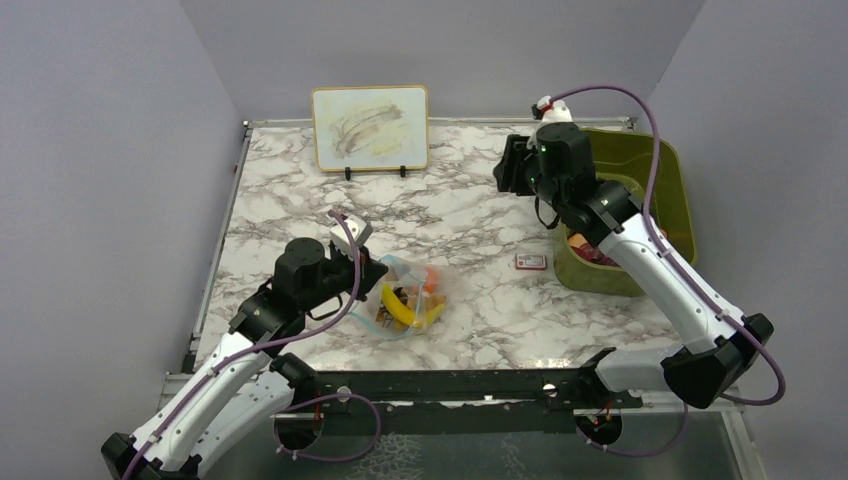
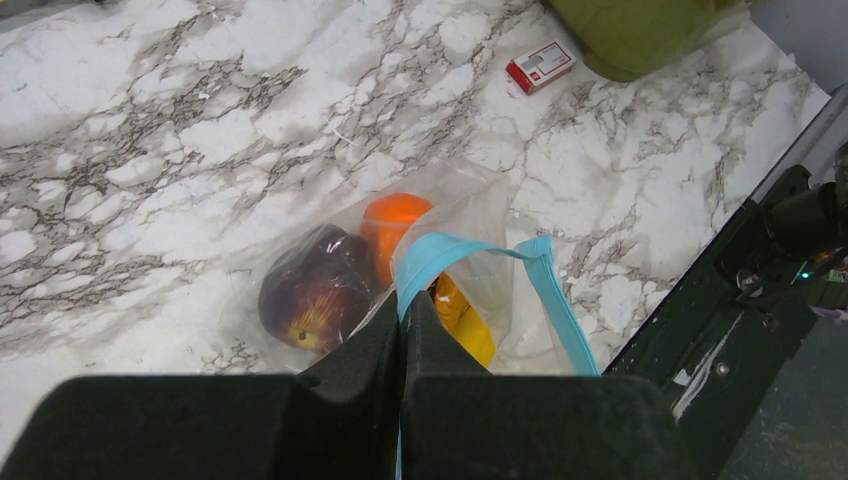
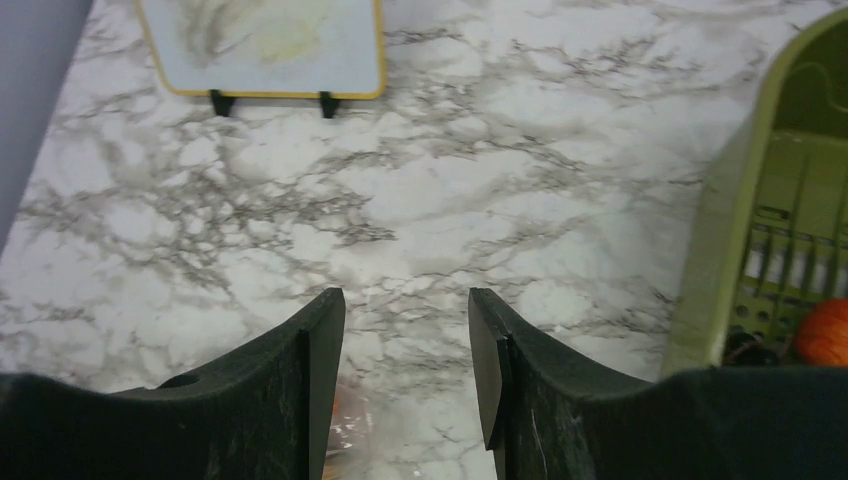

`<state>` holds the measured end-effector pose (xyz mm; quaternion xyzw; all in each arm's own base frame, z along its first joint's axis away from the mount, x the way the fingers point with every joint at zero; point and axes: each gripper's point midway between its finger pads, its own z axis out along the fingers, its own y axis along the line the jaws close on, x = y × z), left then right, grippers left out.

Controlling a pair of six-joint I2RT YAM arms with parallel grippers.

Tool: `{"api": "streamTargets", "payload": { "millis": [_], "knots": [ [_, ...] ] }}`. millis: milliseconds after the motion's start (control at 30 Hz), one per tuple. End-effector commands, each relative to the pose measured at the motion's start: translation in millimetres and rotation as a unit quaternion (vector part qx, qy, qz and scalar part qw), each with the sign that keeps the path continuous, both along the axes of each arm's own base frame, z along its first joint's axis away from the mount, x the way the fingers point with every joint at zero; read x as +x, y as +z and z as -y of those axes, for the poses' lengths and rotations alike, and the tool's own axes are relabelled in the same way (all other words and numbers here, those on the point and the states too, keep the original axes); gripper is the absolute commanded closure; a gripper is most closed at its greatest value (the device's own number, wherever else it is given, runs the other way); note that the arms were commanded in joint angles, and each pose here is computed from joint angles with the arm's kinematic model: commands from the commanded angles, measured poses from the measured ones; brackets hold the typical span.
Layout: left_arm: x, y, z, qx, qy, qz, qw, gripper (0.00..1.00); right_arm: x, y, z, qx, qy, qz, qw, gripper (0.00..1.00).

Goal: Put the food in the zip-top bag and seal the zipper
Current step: Pick up the fake fruit from the bin.

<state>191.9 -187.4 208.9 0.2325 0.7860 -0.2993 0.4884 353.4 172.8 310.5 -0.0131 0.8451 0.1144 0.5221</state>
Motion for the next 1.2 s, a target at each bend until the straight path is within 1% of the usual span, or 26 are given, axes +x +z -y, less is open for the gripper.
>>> {"api": "streamTargets", "payload": {
  "millis": [0, 133, 333, 500, 600, 700, 800, 900, 967, 1033, 1100, 1167],
  "knots": [
    [5.0, 14.3, 9.9, -0.039, -0.001, 0.010, 0.999, 1.00, 15.4, -4.1, 56.2, -0.035, -0.068, -0.012, 0.997, 0.52],
    [11.1, 13.7, 14.3, -0.042, 0.003, 0.002, 0.999, 1.00, 26.1, -14.3, 99.3, -0.055, -0.120, -0.027, 0.991, 0.52],
    [24.3, 12.1, 12.9, -0.044, 0.033, 0.002, 0.999, 1.00, 38.0, -52.4, 153.0, -0.083, -0.171, -0.077, 0.979, 0.51],
    [34.6, 18.1, 10.9, -0.045, 0.057, 0.005, 0.997, 1.00, 49.1, -85.7, 175.9, -0.080, -0.179, -0.109, 0.975, 0.48],
    [46.7, 24.2, 6.4, -0.039, 0.089, 0.004, 0.995, 1.00, 54.2, -106.5, 192.1, -0.089, -0.189, -0.134, 0.969, 0.45],
    [64.3, 38.7, -0.9, -0.027, 0.132, 0.014, 0.991, 1.00, 58.7, -125.8, 201.6, -0.080, -0.189, -0.156, 0.966, 0.43],
    [85.7, 63.2, -18.6, -0.006, 0.195, 0.047, 0.980, 1.00, 63.4, -137.8, 205.4, -0.079, -0.188, -0.165, 0.965, 0.40],
    [100.4, 91.9, -31.1, -0.001, 0.234, 0.090, 0.968, 1.00, 63.3, -152.0, 208.0, -0.080, -0.196, -0.185, 0.960, 0.36],
    [105.7, 103.6, -38.8, 0.002, 0.259, 0.100, 0.961, 1.00, 60.2, -157.4, 210.3, -0.070, -0.206, -0.201, 0.955, 0.35],
    [109.6, 106.0, -45.0, 0.015, 0.276, 0.103, 0.956, 1.00, 62.1, -153.9, 216.4, -0.058, -0.218, -0.201, 0.953, 0.35],
    [112.6, 98.5, -49.7, 0.033, 0.287, 0.099, 0.952, 1.00, 64.2, -148.9, 223.0, -0.053, -0.227, -0.203, 0.951, 0.38],
    [113.2, 86.4, -49.4, 0.051, 0.284, 0.090, 0.953, 1.00, 60.1, -142.4, 233.9, -0.065, -0.254, -0.216, 0.940, 0.41]
  ]
}}
